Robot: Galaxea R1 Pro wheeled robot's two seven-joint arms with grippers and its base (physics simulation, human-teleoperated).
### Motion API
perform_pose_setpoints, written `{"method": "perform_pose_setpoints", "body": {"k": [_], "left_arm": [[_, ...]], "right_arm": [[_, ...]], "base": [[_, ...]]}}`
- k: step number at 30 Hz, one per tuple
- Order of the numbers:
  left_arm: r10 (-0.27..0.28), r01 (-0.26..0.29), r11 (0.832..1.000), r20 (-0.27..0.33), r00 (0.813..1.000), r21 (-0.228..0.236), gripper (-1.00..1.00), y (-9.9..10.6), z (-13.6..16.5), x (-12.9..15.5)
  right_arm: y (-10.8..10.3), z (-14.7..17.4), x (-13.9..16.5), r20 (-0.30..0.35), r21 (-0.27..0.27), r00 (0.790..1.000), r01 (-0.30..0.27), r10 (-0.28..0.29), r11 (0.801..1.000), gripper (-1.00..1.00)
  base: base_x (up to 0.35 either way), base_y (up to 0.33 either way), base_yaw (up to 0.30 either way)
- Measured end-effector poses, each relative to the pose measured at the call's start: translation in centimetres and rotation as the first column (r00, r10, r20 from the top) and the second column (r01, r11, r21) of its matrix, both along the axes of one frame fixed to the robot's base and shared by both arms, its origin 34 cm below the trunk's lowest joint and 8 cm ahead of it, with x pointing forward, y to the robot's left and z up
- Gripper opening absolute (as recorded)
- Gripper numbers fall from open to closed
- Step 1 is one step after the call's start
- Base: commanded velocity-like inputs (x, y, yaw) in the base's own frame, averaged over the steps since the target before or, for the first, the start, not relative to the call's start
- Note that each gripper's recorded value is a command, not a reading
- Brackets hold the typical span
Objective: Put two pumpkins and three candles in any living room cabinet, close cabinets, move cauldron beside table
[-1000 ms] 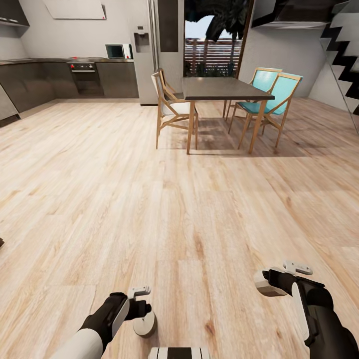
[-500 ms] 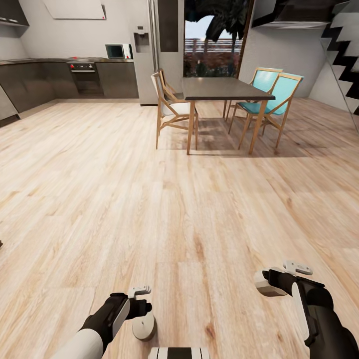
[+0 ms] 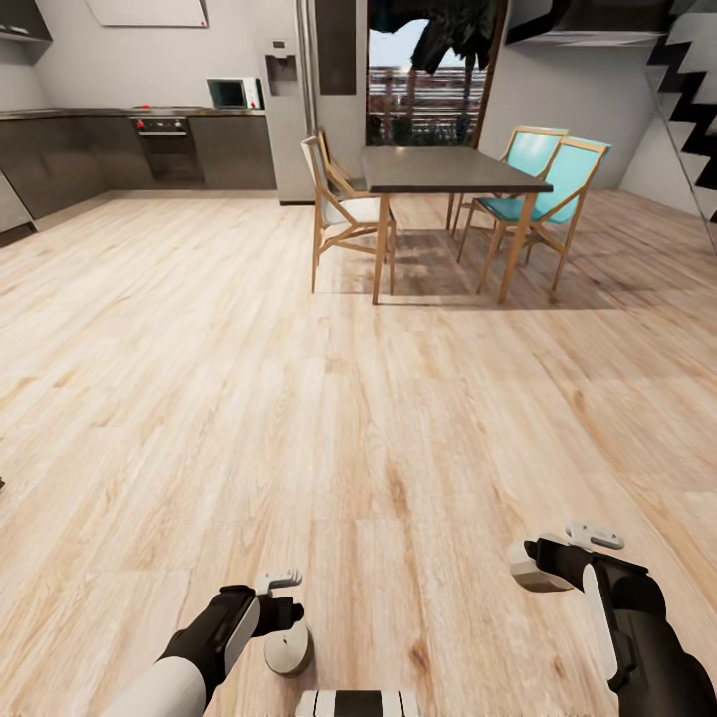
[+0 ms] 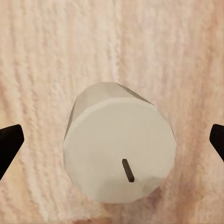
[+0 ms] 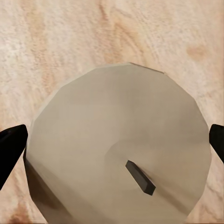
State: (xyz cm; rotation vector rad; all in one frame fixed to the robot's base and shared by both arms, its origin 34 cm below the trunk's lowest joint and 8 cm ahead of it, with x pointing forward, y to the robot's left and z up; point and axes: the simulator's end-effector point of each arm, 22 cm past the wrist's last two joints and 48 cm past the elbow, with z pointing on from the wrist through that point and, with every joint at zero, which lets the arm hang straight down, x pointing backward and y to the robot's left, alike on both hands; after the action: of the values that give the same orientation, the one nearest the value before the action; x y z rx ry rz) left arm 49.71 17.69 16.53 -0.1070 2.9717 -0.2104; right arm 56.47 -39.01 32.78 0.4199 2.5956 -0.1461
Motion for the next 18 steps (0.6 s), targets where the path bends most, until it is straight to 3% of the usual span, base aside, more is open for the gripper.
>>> {"method": "perform_pose_setpoints", "body": {"k": [8, 18], "left_arm": [[0.001, -0.001, 1.000, -0.020, 1.000, 0.001, 1.00, 0.0, -1.4, -0.8], [0.008, -0.008, 1.000, 0.028, 1.000, 0.005, 1.00, 0.2, -1.8, -0.1]], "right_arm": [[0.0, -1.7, -0.6, -0.033, 0.000, 0.999, -0.001, 0.001, 1.000, -1.00], [0.0, -2.3, -0.8, -0.045, 0.000, 0.999, -0.001, 0.001, 1.000, -1.00]], "base": [[0.000, 0.000, 0.000], [0.000, 0.000, 0.000]]}}
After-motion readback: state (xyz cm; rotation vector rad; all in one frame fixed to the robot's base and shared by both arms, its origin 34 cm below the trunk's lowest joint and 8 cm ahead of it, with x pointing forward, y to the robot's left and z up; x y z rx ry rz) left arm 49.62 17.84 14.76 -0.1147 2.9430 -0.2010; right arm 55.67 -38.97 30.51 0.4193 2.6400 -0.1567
